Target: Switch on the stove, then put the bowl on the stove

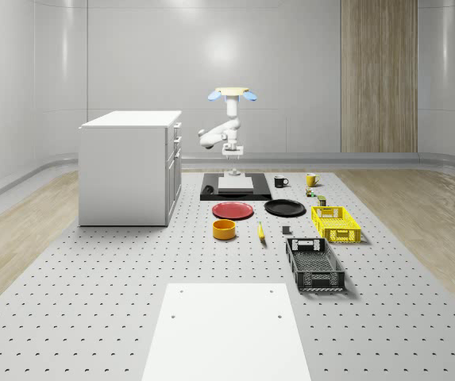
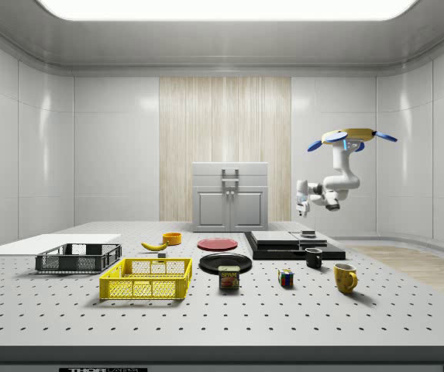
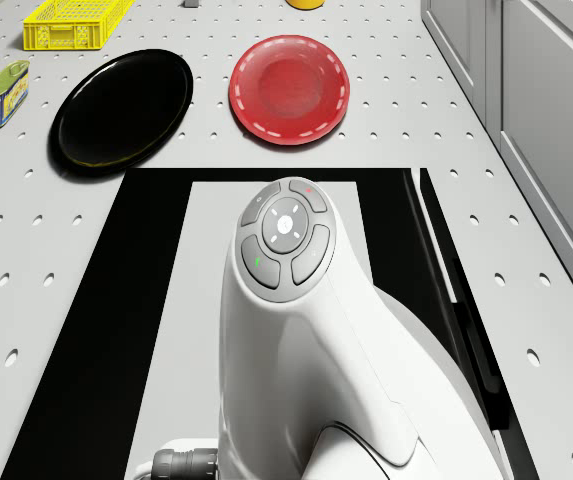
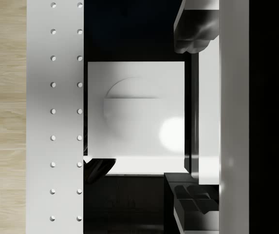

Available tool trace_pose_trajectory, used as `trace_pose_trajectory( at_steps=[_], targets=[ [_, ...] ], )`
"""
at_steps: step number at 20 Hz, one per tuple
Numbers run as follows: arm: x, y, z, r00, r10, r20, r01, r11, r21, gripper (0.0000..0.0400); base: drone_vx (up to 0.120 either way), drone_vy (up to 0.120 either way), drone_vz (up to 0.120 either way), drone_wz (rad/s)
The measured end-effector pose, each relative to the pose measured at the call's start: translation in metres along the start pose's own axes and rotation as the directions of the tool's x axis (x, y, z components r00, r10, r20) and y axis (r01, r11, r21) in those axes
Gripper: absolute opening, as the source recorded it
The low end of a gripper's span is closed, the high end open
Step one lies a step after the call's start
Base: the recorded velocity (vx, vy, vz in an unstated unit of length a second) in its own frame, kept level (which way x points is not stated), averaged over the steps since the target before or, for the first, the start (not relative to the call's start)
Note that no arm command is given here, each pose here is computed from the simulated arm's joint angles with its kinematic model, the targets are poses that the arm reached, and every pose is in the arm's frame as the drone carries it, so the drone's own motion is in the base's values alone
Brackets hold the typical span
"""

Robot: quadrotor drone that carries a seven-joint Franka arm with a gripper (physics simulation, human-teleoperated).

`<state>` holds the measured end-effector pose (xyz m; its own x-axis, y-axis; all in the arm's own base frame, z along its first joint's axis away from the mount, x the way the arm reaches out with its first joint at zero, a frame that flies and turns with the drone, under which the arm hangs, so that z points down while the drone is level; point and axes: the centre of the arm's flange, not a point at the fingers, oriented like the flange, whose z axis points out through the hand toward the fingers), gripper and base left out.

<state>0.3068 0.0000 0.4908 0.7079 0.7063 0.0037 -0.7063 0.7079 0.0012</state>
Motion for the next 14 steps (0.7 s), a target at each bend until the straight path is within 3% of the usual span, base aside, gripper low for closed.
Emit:
trace_pose_trajectory(
  at_steps=[5, 9, 14],
  targets=[
    [-0.0001, -0.0001, 0.0000, 1.000, 0.000, -0.001, 0.000, 1.000, -0.001, 0.0400, 0.000, 0.000, -0.112, 0.000],
    [-0.0001, -0.0001, 0.0000, 1.000, 0.000, -0.001, 0.000, 1.000, -0.001, 0.0400, 0.080, 0.000, -0.120, 0.000],
    [-0.0001, -0.0001, 0.0000, 1.000, 0.000, -0.001, 0.000, 1.000, -0.001, 0.0400, 0.000, 0.096, -0.120, 0.000]
  ],
)
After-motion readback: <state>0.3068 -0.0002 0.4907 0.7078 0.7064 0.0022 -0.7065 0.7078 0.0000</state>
